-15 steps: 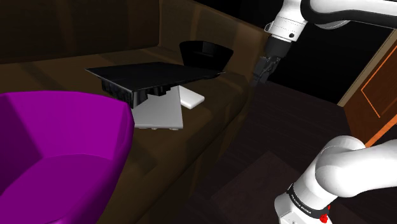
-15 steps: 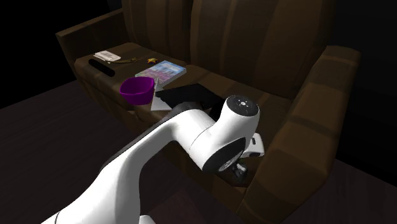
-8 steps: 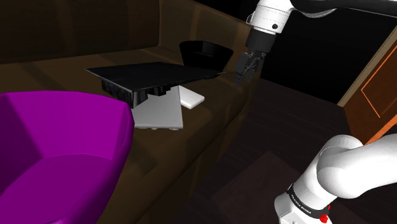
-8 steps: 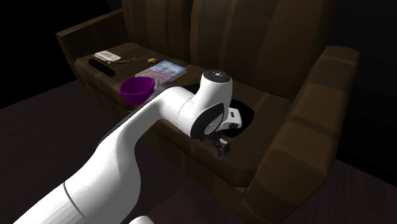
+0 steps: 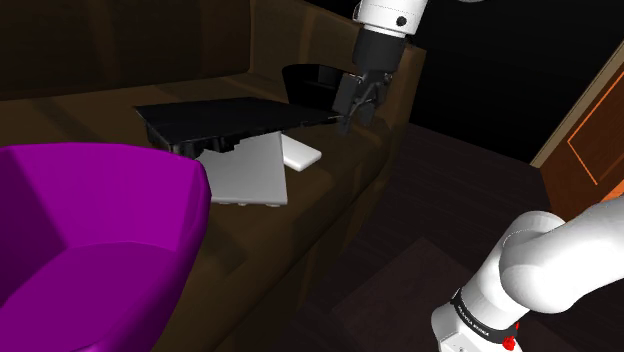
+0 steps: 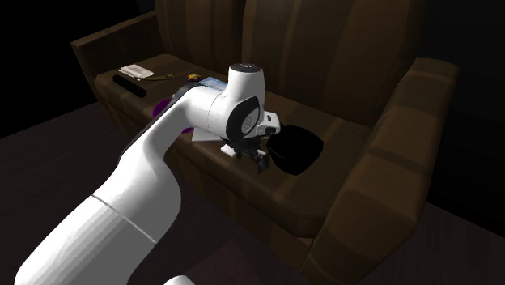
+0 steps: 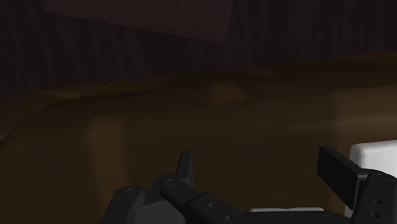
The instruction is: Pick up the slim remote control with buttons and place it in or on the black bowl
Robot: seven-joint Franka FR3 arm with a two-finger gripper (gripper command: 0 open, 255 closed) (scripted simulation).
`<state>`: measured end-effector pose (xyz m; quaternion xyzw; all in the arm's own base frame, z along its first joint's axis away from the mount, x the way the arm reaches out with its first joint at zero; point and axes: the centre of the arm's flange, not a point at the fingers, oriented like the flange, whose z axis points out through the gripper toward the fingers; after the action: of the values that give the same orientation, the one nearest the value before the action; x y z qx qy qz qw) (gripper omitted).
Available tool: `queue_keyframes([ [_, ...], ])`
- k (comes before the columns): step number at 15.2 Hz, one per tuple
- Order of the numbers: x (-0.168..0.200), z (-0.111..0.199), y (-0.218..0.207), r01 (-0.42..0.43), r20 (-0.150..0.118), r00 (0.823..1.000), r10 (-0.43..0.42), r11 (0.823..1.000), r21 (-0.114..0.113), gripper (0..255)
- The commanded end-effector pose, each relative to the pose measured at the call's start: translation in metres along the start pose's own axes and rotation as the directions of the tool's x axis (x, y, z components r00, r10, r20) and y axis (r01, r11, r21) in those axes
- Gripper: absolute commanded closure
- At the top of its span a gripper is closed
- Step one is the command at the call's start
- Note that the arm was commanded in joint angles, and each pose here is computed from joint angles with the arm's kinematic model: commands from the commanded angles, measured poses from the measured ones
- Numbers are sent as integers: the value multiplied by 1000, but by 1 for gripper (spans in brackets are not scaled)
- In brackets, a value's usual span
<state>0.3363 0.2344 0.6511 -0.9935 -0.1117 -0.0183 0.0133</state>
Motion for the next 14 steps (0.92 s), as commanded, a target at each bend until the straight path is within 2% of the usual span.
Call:
queue_keyframes([
  [1,8,-2,-30,13,7,1000,-13,1000,-5,0],
  [8,27,-10,-124,60,30,998,-59,998,-24,0],
  [14,26,16,-124,60,30,998,-59,998,-24,0],
])
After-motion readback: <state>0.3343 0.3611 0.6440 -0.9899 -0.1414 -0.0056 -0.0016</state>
